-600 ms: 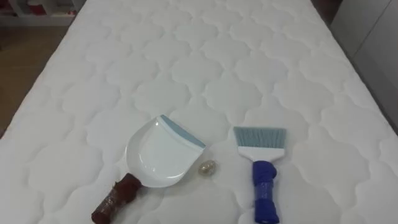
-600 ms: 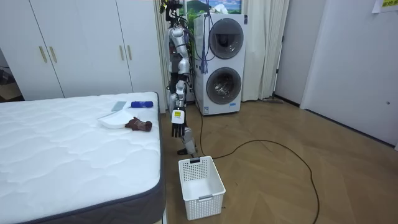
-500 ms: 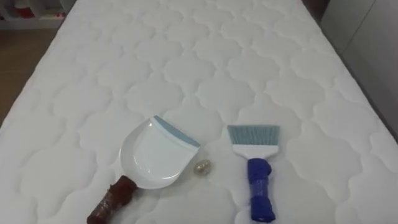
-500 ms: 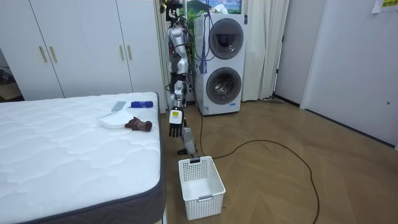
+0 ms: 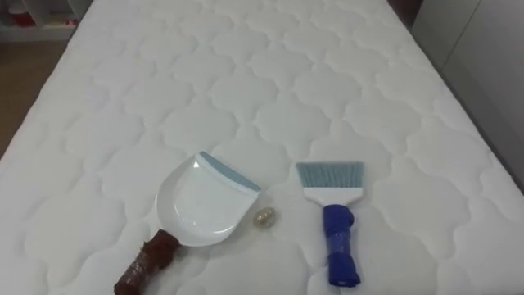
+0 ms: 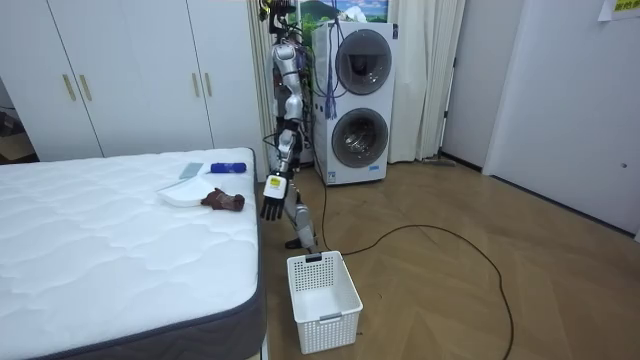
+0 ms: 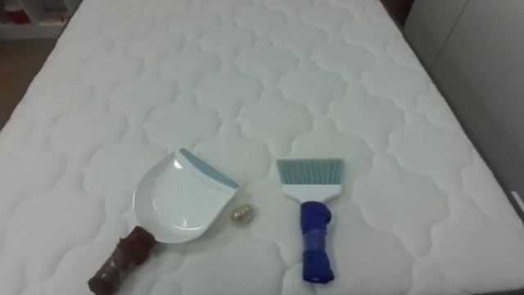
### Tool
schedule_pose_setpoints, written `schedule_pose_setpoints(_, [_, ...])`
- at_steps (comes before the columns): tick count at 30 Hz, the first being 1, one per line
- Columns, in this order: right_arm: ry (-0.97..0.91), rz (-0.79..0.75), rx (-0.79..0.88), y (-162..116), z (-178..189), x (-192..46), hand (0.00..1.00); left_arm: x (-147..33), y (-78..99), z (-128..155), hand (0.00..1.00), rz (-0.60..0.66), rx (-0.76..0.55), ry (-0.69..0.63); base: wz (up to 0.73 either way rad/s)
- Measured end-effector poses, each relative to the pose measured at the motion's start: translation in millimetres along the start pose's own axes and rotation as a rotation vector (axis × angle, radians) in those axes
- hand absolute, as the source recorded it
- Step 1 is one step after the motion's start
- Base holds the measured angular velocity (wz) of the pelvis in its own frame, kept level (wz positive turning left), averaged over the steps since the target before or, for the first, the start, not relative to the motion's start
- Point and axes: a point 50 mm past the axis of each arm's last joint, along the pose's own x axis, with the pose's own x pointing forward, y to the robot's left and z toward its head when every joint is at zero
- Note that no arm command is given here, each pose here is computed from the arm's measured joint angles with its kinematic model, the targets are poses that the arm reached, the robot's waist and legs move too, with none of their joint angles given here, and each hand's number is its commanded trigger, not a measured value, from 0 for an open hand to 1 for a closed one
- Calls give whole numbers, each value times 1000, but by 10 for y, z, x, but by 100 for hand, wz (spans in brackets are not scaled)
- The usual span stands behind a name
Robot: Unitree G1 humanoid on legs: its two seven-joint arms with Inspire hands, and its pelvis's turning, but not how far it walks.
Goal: Clean bed
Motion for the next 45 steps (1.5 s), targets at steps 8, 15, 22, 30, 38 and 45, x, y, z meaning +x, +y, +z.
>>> schedule_pose_setpoints(8, [-136,17,82,-23,193,-4,0,-51,358,370,0,248,-92,-244,9])
schedule_pose_setpoints(15, [-158,29,108,-39,163,-15,0,-227,599,817,0,437,-177,-514,-6])
schedule_pose_setpoints(22, [-161,56,112,-21,163,-16,0,-285,630,976,0,488,-201,-606,-1])
schedule_pose_setpoints(30, [-165,66,111,-13,167,-17,0,-303,577,1037,0,463,-189,-641,0])
schedule_pose_setpoints(38, [-153,75,147,-10,144,-15,0,-261,545,1150,0,423,-170,-654,3])
schedule_pose_setpoints(45, [-126,78,213,0,106,-12,0,-181,438,1083,0,335,-124,-599,3])
